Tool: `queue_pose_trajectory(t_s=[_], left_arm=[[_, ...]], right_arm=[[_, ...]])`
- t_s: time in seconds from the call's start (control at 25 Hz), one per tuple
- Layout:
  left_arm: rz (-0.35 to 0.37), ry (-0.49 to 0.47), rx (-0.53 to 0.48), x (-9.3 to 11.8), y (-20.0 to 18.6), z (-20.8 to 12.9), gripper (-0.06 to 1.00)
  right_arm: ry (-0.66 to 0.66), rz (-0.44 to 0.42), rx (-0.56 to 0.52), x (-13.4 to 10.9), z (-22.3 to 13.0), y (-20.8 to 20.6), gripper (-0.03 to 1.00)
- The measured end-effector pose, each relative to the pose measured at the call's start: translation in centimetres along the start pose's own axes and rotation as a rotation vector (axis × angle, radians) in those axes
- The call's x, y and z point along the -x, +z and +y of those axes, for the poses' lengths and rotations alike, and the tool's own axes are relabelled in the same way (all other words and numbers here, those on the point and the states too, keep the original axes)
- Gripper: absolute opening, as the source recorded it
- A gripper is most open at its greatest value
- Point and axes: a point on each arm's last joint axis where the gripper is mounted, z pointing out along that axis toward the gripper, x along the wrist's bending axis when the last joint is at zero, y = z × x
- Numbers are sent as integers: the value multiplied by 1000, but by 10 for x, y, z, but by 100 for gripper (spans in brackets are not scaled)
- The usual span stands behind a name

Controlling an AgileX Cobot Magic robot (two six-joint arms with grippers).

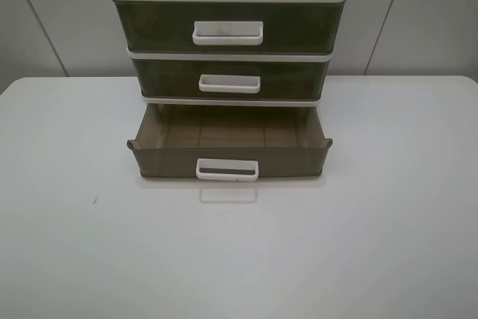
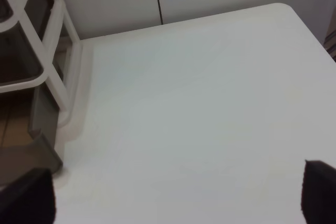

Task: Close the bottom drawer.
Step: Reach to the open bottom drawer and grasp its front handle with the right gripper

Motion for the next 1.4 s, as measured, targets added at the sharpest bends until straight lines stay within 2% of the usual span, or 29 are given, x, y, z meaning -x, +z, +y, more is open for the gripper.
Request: queue_pose_trajectory(t_s=[0.44,1.24,1.4], left_arm=[[0,0,0,0,0,0,72],[0,0,0,0,0,0,72],[0,0,0,0,0,0,72]], right_arm=[[-20,40,-4,0,0,0,82],[-22,45,-7,0,0,1,82],[-9,71,-111,-7,7,15,82]])
